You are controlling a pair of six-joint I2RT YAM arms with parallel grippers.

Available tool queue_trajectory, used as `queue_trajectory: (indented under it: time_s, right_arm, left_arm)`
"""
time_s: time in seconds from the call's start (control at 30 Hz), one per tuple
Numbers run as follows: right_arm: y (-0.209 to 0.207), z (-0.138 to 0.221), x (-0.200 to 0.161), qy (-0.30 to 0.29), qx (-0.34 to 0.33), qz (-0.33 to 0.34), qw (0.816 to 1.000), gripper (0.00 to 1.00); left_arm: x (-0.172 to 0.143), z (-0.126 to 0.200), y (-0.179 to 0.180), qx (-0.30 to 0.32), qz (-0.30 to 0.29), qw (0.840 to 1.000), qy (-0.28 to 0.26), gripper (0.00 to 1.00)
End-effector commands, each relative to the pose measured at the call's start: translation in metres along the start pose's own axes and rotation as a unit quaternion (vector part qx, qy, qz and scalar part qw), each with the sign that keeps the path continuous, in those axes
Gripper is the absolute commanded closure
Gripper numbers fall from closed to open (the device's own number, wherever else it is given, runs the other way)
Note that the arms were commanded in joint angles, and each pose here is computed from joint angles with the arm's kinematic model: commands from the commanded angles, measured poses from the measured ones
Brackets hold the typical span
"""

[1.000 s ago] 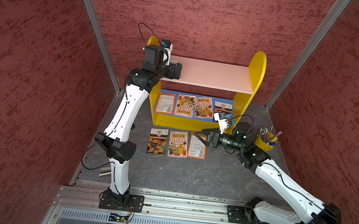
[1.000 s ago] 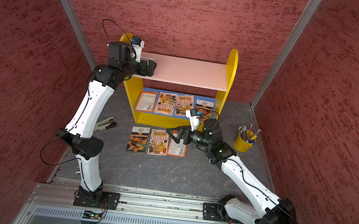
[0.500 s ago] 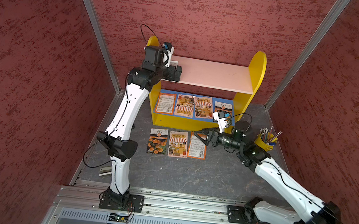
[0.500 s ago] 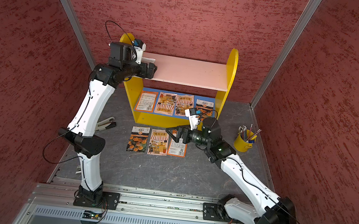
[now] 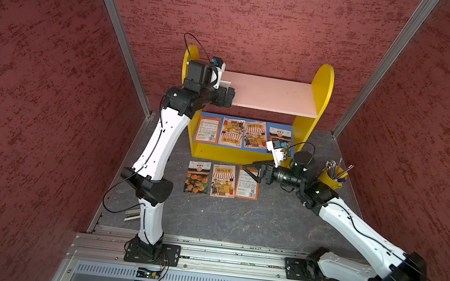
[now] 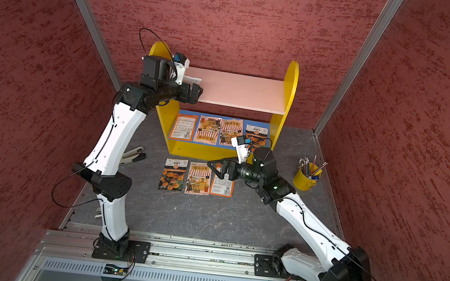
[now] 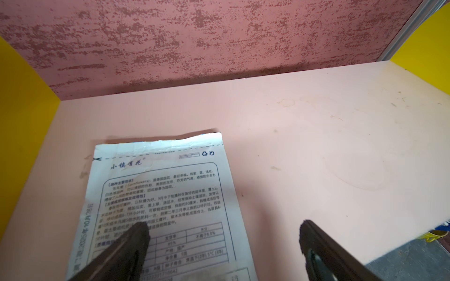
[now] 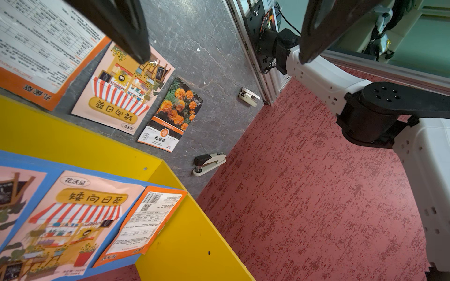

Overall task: Take the seed bag off the shelf
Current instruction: Pick up the seed packet from the shelf.

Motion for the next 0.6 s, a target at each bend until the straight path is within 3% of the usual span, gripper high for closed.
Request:
queue_trajectory:
  time_s: [0.0, 0.27, 0.57]
  right_arm:
    - [0.009, 0.001, 0.008, -0.015, 0.009, 0.015, 1.0, 0.01]
    - [0.013, 0.002, 0.012, -0.02, 0.013, 0.019, 1.0, 0.02]
    - [0.024, 0.001, 0.023, -0.045, 0.039, 0.012, 0.998, 0.02]
  left_arm:
    - [-0.017, 0.006, -0.01, -0.017, 0.018, 0.999, 0.039, 0.0]
    - [0.002, 0.019, -0.012, -0.022, 0.025, 0.999, -0.003, 0.0]
    - [0.05, 0.027, -0.004, -0.013, 0.038, 0.992, -0.121, 0.0]
Point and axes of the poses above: each gripper's point midway between its finger pads, its own z axis back along the fingers, its own y axis along the line the jaws close on, x = y × z, the point moved 4 cm from there along z, back along the fingers, and after that the axes turned 3 degrees about -z, right-handed, at the moved point
